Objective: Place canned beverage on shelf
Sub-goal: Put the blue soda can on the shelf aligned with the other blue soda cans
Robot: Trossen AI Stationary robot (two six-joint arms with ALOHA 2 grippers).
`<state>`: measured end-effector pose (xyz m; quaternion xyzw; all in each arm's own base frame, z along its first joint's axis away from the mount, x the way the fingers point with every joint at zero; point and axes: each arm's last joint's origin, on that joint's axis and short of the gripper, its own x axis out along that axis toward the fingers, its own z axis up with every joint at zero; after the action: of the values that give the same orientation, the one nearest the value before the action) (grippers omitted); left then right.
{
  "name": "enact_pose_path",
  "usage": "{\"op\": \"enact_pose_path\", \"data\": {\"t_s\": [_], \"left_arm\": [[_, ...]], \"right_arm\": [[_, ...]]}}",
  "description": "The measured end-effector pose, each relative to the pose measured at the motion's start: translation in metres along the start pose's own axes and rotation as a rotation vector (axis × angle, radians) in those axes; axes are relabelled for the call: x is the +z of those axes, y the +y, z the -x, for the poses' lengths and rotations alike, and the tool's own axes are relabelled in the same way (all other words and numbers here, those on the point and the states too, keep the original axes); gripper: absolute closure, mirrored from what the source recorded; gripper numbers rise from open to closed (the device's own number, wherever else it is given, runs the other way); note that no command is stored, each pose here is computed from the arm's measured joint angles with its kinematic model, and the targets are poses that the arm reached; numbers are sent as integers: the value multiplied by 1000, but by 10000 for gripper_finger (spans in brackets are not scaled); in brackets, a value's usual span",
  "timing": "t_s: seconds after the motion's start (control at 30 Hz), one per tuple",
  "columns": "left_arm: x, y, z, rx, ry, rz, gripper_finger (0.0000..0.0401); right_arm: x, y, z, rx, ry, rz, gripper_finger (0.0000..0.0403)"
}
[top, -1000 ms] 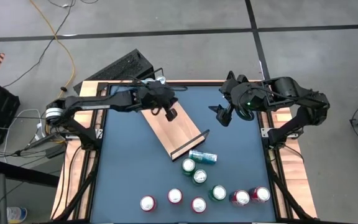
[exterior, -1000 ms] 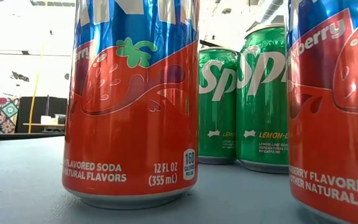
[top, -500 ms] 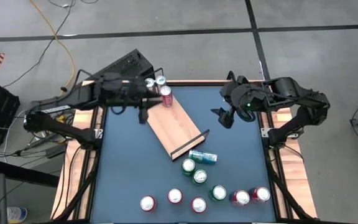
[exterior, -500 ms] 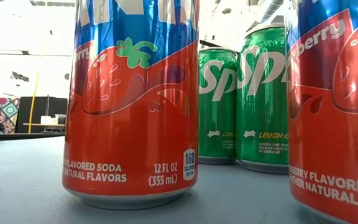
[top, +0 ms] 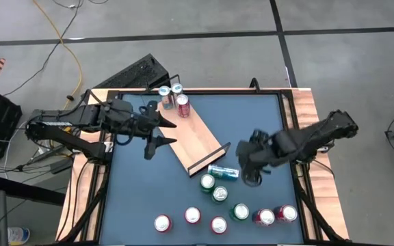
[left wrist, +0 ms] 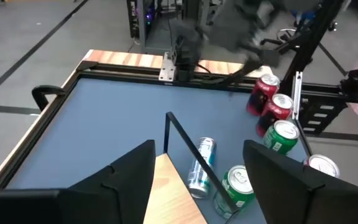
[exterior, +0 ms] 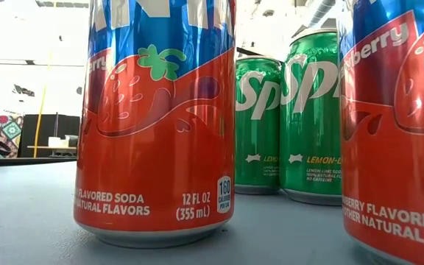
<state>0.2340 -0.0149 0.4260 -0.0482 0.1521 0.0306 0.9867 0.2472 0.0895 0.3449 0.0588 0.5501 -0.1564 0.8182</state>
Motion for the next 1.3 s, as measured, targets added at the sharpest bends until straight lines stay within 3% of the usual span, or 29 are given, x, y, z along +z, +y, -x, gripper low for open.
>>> {"op": "enact_pose_path", "data": {"t_s": [0.27,0.5,1.1,1.3], "left_arm": [[0,0,0,-2,2,41,167],[-3,0,0,-4,35,76,167],[-5,0,0,0,50,98,167],[-5,0,0,5,54,97,167]], "right_arm": [[-13,17,-55,64,-32,26,42],[-22,11,-92,60,-17,10,42],[-29,7,-135,120,-84,103,42],[-31,13,-156,104,-19,144,42]]}}
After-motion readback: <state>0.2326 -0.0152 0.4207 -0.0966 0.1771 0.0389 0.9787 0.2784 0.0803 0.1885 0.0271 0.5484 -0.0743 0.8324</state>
